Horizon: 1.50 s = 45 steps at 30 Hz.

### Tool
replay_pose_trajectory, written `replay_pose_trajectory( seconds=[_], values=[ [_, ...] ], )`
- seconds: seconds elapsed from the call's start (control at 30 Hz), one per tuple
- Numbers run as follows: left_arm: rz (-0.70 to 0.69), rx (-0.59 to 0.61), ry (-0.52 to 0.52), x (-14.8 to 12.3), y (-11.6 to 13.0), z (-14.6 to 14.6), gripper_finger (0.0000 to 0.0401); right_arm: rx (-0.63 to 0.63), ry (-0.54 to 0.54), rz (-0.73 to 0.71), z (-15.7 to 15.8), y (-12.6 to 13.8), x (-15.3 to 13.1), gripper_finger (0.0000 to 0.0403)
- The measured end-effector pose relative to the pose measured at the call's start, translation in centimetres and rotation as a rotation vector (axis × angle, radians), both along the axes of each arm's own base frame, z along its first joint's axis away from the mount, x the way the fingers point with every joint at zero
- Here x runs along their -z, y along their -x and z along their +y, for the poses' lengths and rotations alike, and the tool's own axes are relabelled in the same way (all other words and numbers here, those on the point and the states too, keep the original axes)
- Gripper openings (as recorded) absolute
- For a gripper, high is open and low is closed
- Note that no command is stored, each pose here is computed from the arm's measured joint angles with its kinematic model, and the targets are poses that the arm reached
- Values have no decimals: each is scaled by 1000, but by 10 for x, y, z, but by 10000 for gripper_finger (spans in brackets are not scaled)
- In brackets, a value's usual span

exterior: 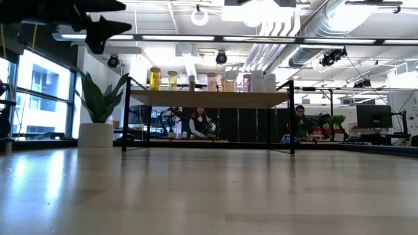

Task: Pick and place medicine bottles onto shelf by color
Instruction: Return to Home Position

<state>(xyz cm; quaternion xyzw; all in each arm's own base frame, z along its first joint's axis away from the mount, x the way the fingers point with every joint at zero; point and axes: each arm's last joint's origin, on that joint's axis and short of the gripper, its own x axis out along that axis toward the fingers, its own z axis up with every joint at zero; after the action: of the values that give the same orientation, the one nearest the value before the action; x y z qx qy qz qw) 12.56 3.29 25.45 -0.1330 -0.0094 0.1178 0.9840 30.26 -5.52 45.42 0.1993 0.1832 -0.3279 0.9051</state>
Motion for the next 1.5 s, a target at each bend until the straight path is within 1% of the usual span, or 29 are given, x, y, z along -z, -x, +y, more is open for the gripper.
replay_pose_trajectory(
  seconds=[0.1, 0.23, 0.37, 0.6, 0.77, 0.9, 1.03, 1.3, 1.43, 1.5],
  values=[
    [-31, -4, 24, 11, 3, -3, 225, -2, 4, -8, 0, 0, -1, 224],
    [-81, -4, 19, 21, 11, -6, 225, -3, 6, -6, 0, 0, -1, 224],
    [-103, -30, 31, 34, 18, -7, 225, -3, 6, -6, 0, 0, -1, 224],
    [-138, -43, 64, 56, 21, -7, 225, -11, 19, 4, 0, 0, -1, 224],
    [-97, -45, 81, 72, 20, -7, 225, -25, 41, 20, 0, 0, -1, 224],
    [-47, -47, 91, 85, 19, -7, 225, -52, 79, 47, 0, 2, -2, 224],
    [-4, -33, 89, 89, 19, -7, 225, -70, 100, 28, 0, 13, -11, 224],
    [9, -29, 21, 88, 19, -7, 225, -91, 189, -36, 7, 60, -41, 224],
    [17, -29, 21, 89, 19, -7, 225, -121, 210, 10, 15, 78, -44, 224],
    [17, -29, 21, 89, 19, -7, 225, -104, 207, 58, 19, 83, -41, 224]
  ],
)
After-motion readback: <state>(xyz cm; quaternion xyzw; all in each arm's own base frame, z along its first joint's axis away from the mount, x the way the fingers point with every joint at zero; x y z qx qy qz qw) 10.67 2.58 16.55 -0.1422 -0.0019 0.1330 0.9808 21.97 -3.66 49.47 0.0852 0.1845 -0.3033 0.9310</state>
